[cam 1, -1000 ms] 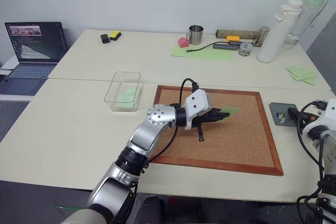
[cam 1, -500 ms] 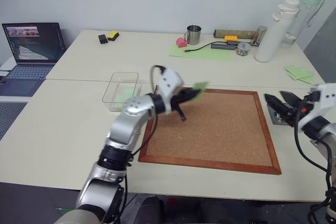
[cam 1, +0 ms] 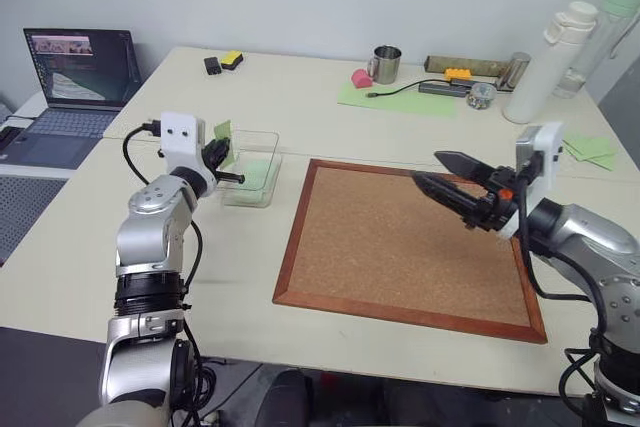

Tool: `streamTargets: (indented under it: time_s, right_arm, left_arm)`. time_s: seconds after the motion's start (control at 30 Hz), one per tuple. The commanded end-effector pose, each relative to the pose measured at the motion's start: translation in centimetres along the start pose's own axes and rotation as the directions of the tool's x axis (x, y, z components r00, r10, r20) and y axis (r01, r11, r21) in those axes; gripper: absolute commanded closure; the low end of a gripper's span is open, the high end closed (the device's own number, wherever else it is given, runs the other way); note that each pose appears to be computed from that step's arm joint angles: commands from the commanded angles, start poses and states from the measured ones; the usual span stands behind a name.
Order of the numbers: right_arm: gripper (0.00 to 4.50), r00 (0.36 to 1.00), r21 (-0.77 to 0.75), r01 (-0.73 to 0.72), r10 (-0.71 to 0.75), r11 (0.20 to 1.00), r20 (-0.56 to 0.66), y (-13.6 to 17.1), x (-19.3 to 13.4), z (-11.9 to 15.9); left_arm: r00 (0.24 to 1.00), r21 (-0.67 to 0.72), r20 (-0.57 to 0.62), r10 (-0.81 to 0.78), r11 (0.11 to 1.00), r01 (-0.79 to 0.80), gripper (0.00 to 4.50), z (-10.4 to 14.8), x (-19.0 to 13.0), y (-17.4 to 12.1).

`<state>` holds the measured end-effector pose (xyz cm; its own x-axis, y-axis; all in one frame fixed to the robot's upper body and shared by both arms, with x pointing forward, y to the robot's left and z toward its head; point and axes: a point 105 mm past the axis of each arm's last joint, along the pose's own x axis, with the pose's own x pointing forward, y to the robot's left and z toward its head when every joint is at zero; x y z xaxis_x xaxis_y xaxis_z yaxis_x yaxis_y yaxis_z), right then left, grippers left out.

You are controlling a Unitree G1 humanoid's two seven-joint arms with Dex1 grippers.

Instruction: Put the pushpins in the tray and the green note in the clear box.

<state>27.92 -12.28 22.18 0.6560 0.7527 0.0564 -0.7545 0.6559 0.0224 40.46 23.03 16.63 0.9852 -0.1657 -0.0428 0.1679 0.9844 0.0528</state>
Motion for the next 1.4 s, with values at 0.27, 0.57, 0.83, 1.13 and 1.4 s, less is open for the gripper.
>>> streamTargets:
  time_s: [0.27,0.57,0.83,1.13,1.4]
  right_arm:
    - [1.13,1.0,-0.035,0.009,-0.008,0.999,0.014,0.4,-0.1,-0.2]
    - [1.13,0.999,-0.041,0.043,-0.043,0.998,0.009,-0.2,-0.9,-0.3]
    - [1.13,0.998,-0.046,0.07,-0.07,0.996,0.004,-0.9,-1.3,-0.4]
    - [1.13,0.997,-0.048,0.082,-0.082,0.995,0.008,-1.1,-1.3,-0.3]
    - [1.13,0.99,-0.1,0.101,-0.109,0.99,-0.085,-1.7,-3.3,-1.7]
  left_arm:
    - [0.996,0.063,0.018,-0.083,0.995,0.082,4.18,-0.1,0.8,-2.0]
    - [0.993,0.117,0.072,-0.093,0.99,0.084,3.16,2.1,0.7,-1.8]
    - [0.986,0.161,0.108,-0.125,0.981,0.107,2.22,4.1,0.4,-2.3]
    - [0.986,0.174,0.084,-0.143,0.977,0.127,1.17,3.6,0.1,-2.4]
    - [0.794,0.185,-0.052,-0.605,0.776,0.603,0.69,2.9,-2.5,-10.0]
